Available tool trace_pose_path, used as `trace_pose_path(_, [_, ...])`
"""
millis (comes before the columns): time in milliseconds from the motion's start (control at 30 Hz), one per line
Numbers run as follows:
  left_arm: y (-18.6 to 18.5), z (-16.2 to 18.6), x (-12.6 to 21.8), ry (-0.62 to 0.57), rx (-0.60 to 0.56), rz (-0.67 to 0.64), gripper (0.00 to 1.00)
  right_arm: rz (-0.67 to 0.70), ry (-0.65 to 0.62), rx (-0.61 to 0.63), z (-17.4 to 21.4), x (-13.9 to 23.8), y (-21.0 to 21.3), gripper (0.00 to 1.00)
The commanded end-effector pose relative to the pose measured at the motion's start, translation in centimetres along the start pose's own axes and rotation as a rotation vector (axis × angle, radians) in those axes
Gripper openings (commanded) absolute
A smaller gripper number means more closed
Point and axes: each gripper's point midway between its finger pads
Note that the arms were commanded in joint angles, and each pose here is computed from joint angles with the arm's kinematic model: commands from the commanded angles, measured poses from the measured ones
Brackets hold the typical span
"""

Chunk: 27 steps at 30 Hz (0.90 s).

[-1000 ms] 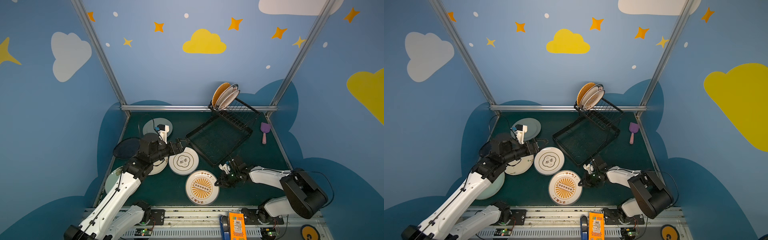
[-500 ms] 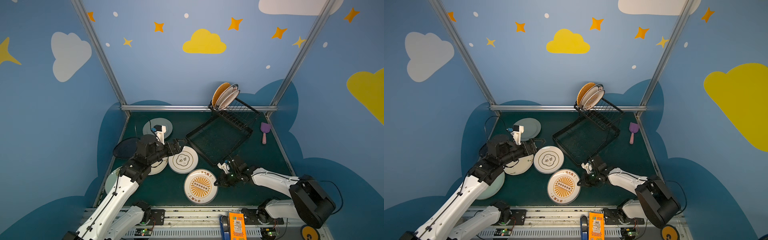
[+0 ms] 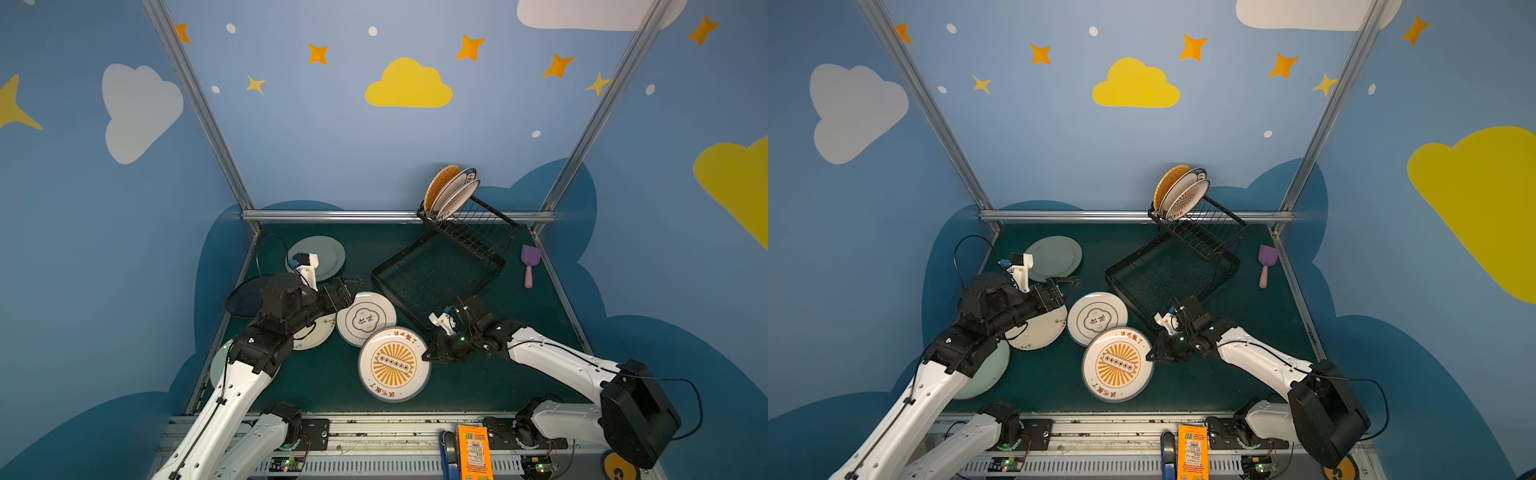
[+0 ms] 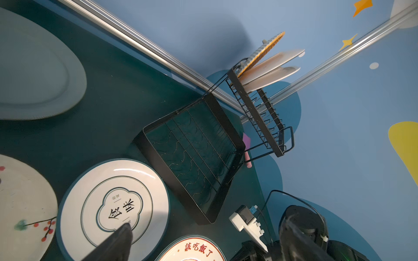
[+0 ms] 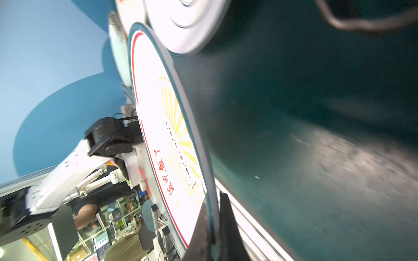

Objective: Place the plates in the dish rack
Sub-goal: 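Tilt the sunburst plate upright with right gripper while left gripper approaches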

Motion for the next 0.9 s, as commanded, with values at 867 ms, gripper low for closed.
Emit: trace_pose_path(867, [-0.7, 7.4, -9.2, 0.173, 0.411, 0.03, 0.61, -0.09, -0.529, -0.062, -12.2, 13.4, 4.7, 0.0])
Point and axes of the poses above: each gripper's point midway between its finger pads, its own x axis back along the fingers, its own y axis along the line the jaws close on, z = x × y, and after that the axes turned 10 degrees about x, right-handed
